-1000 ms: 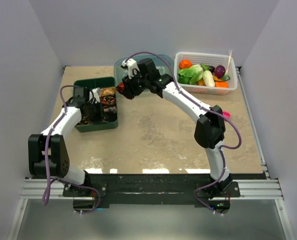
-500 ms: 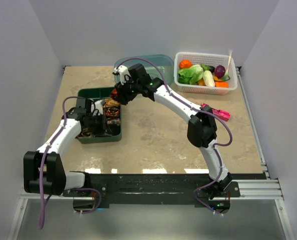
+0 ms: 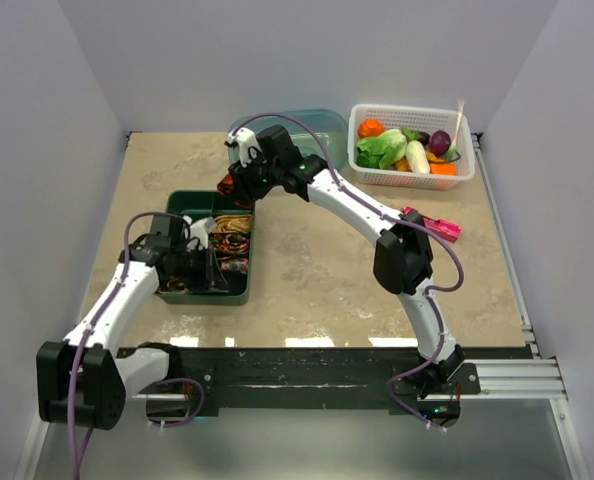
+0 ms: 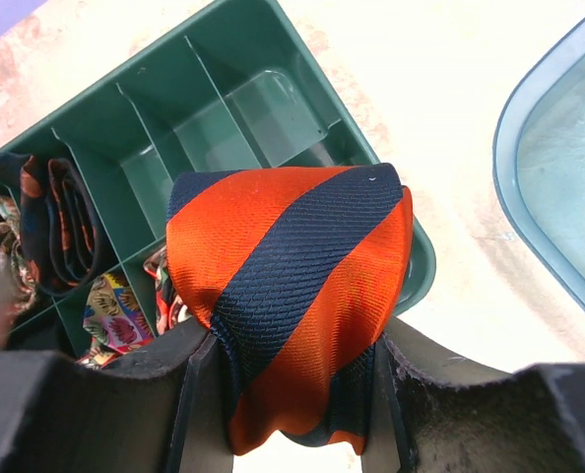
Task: Roll the ties
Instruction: Move the storage box to the center of the board, then place the tie in the storage box.
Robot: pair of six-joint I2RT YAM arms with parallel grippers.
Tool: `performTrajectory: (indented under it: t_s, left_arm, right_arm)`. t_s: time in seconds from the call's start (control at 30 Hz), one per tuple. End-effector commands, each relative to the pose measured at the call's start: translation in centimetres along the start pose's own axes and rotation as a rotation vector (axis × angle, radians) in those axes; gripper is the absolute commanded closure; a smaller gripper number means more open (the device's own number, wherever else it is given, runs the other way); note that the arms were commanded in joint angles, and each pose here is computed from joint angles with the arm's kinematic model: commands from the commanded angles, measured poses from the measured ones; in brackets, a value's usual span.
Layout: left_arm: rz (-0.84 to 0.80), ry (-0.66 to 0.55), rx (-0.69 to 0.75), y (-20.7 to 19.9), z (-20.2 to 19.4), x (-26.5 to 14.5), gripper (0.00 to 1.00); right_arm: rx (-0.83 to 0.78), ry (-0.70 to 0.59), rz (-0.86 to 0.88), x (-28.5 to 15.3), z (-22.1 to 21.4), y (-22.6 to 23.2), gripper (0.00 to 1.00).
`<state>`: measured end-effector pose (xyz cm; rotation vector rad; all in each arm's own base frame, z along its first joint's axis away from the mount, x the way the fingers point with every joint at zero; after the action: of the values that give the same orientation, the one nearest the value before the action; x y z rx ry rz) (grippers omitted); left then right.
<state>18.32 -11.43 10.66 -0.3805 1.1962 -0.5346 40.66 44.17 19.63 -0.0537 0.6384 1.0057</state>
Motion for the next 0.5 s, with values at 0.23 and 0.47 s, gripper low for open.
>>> performTrajectory:
  t_s: [0.23, 0.47]
  left_arm:
    - [0.166, -0.558, 0.088, -4.9, 15.1, -11.7, 0.71]
    - [0.172, -0.792, -0.064, 0.6, 19.6, -19.8, 0.19]
  right_arm:
    - [-0.078, -0.073, 0.040, 0.4, 3.1, 4.4, 1.00]
    - [-0.112, -0.054, 0.065, 2.9, 1.8, 7.0, 1.00]
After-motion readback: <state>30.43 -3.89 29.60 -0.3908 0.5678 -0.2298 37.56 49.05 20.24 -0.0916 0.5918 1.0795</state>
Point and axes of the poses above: each gripper's point midway between its finger pads, its own x axis out along the fingers, its own y axis along the line the jaws close on, z = x × y, the point moved 2 cm from there along -x, back along the fingers, and after that the axes turned 6 degrees about x, right-handed, at the moved point
